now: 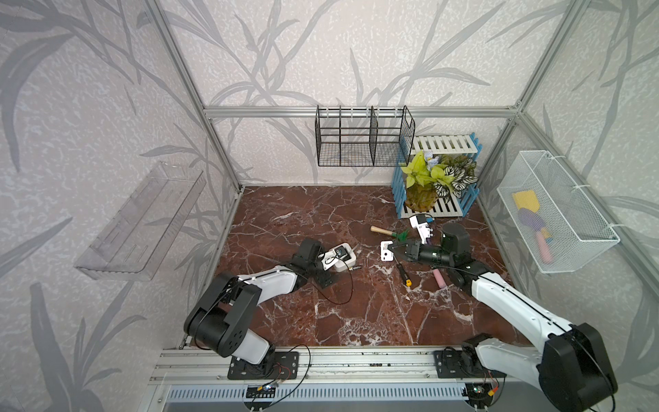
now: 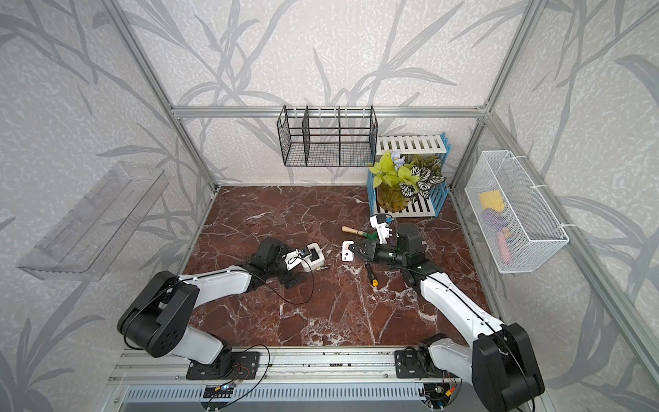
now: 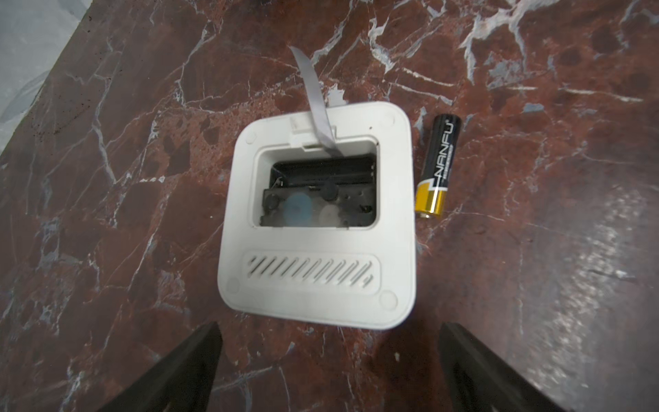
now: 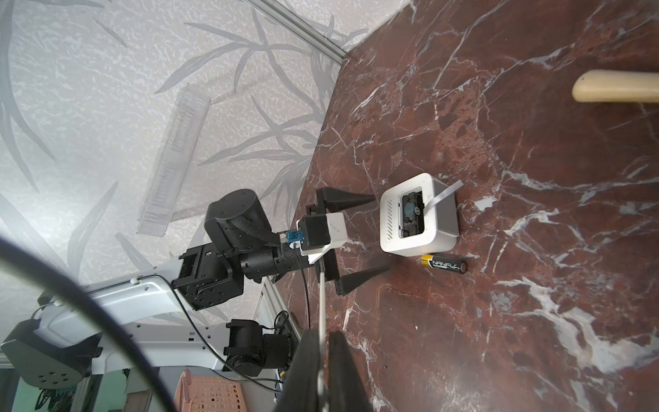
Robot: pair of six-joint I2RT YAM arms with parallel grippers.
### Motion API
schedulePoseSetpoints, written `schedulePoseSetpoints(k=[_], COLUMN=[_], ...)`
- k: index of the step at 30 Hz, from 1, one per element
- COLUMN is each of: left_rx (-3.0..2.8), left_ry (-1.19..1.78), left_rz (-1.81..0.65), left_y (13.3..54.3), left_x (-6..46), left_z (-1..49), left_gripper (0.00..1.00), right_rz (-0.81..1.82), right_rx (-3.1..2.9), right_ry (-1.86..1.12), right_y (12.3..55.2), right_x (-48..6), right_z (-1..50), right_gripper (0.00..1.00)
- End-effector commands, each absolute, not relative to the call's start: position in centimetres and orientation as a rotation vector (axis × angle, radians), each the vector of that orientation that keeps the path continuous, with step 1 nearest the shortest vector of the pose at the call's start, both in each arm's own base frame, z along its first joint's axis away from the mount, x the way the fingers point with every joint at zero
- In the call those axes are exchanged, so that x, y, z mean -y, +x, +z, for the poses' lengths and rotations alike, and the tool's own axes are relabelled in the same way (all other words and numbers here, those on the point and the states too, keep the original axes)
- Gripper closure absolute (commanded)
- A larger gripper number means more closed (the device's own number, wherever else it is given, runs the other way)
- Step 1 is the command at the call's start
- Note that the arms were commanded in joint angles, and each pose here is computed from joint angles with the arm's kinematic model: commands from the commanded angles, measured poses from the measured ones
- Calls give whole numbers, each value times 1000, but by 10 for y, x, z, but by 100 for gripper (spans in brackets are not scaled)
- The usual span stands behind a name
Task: Remove the battery from the alarm
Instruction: Pick up the alarm from the center of the board.
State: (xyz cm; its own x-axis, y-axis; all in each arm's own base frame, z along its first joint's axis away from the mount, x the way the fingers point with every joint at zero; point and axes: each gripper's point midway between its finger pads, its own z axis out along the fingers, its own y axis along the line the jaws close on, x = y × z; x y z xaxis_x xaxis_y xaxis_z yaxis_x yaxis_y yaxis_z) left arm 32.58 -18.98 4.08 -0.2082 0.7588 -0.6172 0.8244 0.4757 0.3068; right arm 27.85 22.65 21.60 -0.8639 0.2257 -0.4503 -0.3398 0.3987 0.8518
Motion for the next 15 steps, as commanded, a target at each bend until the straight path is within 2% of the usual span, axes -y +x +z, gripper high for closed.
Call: schedulePoseSetpoints(k=[1, 15], left_rx=[-1959, -2076], left_ry=[1307, 1262], left_rz=[-114, -205], left_y=[342, 360], left_x=[198, 204], left_z=[45, 26], left_gripper=[0, 0], right_rz=[1494, 1505], right_rx=[-2118, -2123], right_ry=[-147, -145], right_y=[283, 280], right_x=[-229, -228], right_z=[231, 230], right_gripper=[100, 100])
